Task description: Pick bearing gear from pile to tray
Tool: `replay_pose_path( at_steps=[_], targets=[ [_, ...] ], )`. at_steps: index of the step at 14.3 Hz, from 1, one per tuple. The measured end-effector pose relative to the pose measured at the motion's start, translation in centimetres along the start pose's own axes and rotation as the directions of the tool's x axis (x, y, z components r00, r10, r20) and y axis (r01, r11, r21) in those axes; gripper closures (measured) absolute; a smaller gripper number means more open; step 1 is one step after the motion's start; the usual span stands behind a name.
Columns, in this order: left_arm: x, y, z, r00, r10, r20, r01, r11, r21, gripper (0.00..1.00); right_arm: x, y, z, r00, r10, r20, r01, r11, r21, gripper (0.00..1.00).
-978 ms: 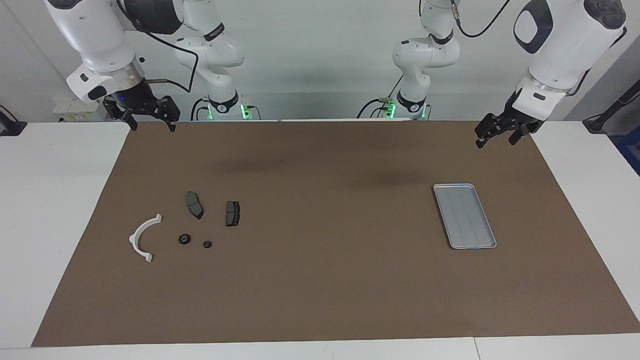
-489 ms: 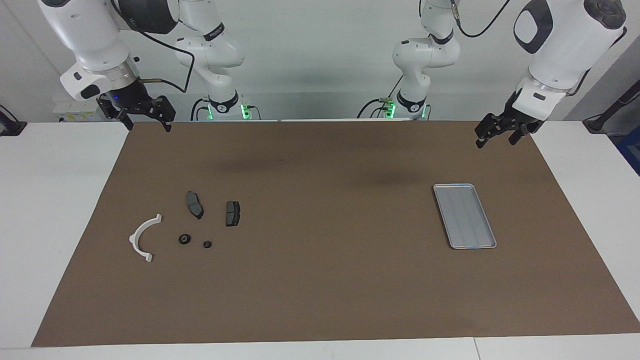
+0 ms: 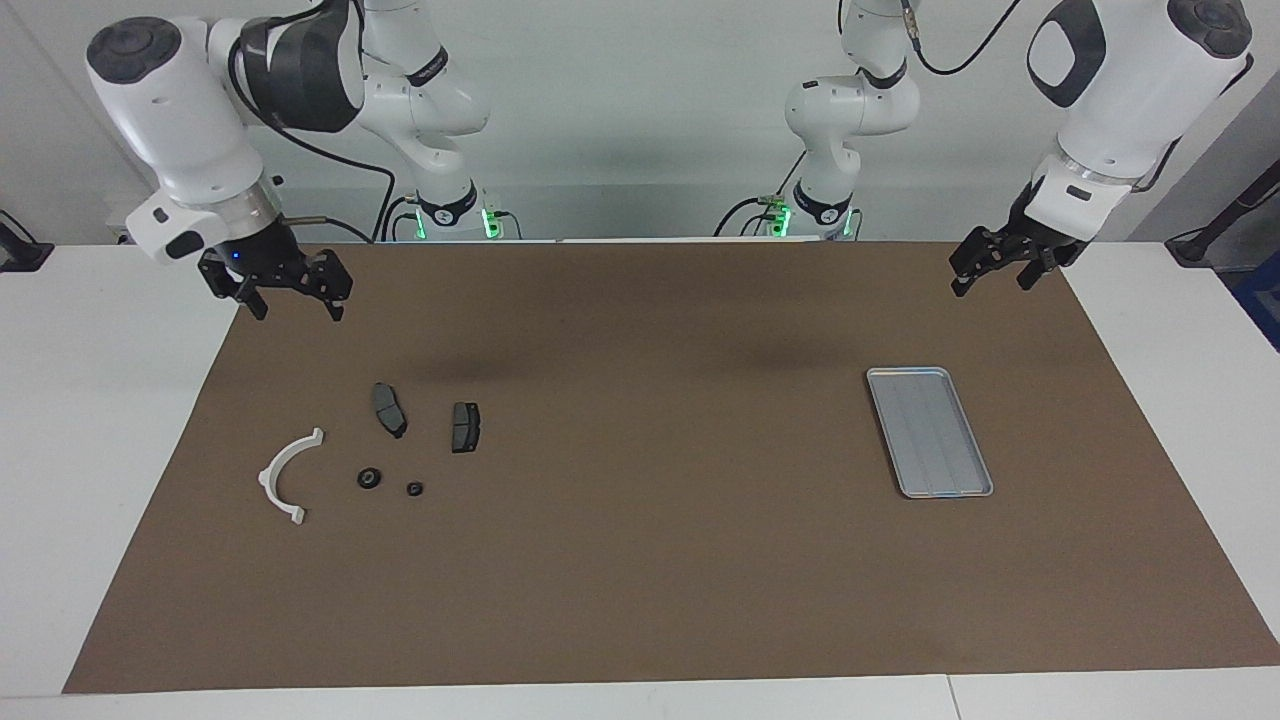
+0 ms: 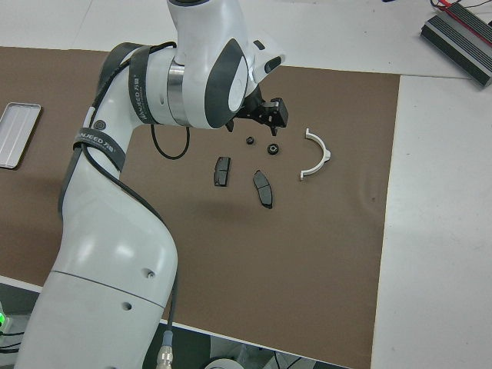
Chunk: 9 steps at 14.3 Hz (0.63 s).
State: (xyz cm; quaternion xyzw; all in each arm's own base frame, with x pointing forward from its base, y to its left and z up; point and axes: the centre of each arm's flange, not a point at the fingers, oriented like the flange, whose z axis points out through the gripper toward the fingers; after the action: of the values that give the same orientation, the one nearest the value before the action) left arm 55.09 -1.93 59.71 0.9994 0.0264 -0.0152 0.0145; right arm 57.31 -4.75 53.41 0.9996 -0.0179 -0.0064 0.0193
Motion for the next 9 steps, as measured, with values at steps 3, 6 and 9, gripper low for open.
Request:
replay_pose_path(
  at_steps=[3,6,9],
  targets=[
    [0.0,0.0,0.0,1.0,0.0,0.0,0.0,1.0,0.0,0.0,2.9,2.3,5.1,1.0,-0.012,0.021,0.012,1.0,0.003,0.0],
    [0.0,0.0,0.0,1.0,0.0,0.0,0.0,1.0,0.0,0.0,5.2,1.2,9.2,0.999,-0.035,0.029,0.035,0.999,0.006,0.0],
    [0.0,0.0,0.0,1.0,0.0,0.0,0.0,1.0,0.0,0.0,6.5,-0.5,11.9,0.998,-0.062,0.025,0.062,0.998,0.007,0.0]
  ],
)
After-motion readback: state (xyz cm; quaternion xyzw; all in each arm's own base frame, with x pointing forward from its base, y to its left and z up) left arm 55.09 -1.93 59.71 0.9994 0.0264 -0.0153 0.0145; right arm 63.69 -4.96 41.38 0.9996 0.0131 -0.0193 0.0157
